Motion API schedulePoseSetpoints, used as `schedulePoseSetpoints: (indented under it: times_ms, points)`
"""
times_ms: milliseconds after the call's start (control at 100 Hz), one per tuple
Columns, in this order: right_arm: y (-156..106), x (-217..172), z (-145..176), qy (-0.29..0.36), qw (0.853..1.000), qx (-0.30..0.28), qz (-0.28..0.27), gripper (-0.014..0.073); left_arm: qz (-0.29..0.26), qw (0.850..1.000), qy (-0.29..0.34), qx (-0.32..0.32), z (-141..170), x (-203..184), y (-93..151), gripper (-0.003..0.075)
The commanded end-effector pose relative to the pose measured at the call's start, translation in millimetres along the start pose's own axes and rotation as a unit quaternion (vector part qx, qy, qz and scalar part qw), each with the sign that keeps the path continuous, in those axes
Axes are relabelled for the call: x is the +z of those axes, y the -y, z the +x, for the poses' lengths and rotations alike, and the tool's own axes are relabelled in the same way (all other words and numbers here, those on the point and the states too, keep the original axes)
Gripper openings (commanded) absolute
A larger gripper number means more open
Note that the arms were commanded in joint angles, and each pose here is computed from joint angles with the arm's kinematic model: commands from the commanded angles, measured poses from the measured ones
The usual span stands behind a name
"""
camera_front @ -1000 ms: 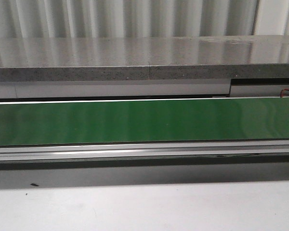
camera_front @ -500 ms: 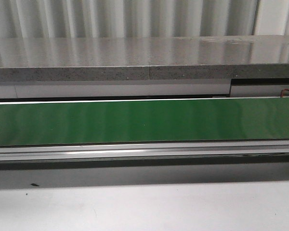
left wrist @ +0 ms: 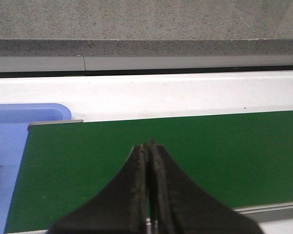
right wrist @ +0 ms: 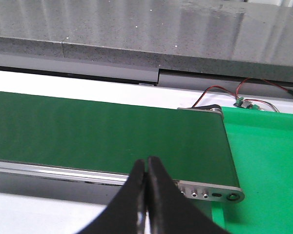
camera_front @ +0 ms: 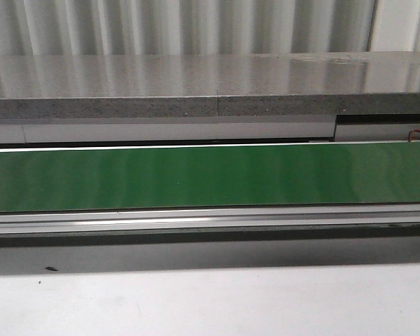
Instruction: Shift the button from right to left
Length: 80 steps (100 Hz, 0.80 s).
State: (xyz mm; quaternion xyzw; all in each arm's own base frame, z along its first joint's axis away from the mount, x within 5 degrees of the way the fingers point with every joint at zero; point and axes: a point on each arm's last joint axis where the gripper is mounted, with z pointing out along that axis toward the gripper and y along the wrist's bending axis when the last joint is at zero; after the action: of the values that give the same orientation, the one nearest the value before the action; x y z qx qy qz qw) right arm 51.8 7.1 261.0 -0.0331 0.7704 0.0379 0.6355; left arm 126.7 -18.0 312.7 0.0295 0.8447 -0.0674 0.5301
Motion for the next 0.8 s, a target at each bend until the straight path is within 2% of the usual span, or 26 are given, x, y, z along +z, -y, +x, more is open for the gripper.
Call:
schedulePoseSetpoints:
  times_ms: [0,140,310,390,790]
  points:
    - [0.6,-2.3,-14.4,0.048,0.999,-0.007,0.004,-0.0066,0.006,0.998,0.063,-0.007,0.7,-9.8,0.8,-0.0021]
    - [0.6,-2.3,-14.4,0.048,0.999,-0.007,0.004,-0.0066,0.005,0.996,0.088,-0.007,30.3,-16.5,-1.6,-0.0021]
    - [0.6,-2.3,-14.4,0.048,0.999,-0.007,0.004,-0.0066,-0.011,0.985,0.168,0.041,55.2,-22.5,-5.7,-0.0021]
    - [0.6,-2.3,-14.4,0.048,0.999,-0.007,0.004,-0.0066,-0.012,0.980,0.194,0.041,67.6,-21.5,-7.0,-0.0021]
    - [0.6,-2.3,-14.4,0.048,0.999,-0.007,0.004,-0.0066,-0.032,0.970,0.235,0.046,132.5,-13.6,-14.4,-0.0021]
